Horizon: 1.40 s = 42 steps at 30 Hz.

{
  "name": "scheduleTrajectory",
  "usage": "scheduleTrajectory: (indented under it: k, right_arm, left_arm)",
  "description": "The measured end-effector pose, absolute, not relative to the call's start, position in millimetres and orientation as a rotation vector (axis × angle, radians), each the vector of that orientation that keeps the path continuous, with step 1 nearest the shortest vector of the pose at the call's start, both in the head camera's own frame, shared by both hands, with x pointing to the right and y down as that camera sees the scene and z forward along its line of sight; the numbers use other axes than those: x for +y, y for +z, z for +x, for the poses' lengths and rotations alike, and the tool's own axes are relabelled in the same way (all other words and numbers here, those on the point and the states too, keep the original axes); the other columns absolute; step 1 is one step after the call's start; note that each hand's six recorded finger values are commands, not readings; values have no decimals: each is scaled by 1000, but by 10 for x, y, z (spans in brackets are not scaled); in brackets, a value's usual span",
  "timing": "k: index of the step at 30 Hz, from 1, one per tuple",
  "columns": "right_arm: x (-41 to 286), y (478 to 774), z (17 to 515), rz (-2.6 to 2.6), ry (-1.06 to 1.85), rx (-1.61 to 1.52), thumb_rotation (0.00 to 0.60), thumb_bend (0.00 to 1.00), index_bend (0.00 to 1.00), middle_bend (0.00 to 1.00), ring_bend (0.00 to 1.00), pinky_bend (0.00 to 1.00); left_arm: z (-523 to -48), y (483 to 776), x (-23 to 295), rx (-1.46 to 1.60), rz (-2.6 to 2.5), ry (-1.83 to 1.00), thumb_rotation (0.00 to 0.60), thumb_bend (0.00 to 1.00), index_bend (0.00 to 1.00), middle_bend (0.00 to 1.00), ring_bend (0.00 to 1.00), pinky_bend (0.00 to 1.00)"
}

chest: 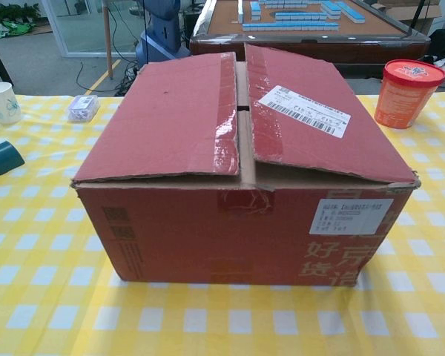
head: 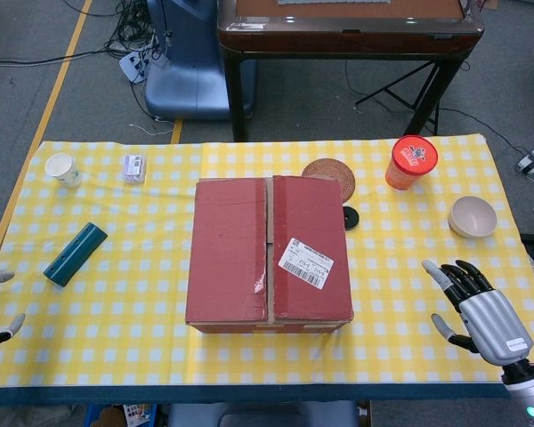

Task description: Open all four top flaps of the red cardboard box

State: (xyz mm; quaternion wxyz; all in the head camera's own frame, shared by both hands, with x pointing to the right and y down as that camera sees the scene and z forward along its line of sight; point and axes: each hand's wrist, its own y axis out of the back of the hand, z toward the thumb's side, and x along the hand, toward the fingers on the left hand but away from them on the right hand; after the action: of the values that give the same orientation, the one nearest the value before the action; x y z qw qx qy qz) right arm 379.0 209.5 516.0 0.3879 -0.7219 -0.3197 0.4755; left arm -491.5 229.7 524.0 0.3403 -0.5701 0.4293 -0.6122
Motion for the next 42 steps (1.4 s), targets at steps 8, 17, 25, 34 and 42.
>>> scheduleTrajectory:
  k: [8,17,25,34,42]
  right_arm:
    - [2086,5152,3773,-1852,1201,-813,600,335,47,200,151,98]
    - [2069,5142,3730,-1862,1180,-795,600,469,46,200,151,98]
    - [1950,5139,3414,-1925,1074,-685,600,984,47,225,151,100]
    - [1677,5202,2719,-2052,892,-496,600,1000,141,288,151,100]
    - [1440,5230,2134,-2065,767,-358,600,1000,221,331,166,100]
  left_arm:
    - [-4911,5229,2287,1124,-1478,-1585,600,267,313,244,101,0]
    - [-4900,5242,2290,1122,-1483,-1588,600,267,313,244,101,0]
    - [-4898,5241,2301,1129,-1488,-1581,600,267,313,244,101,0]
    - [-4901,5208,2340,1127,-1495,-1582,600,267,320,244,101,0]
    - [-4946,5160,2372,1150,-1480,-1582,600,267,321,244,101,0]
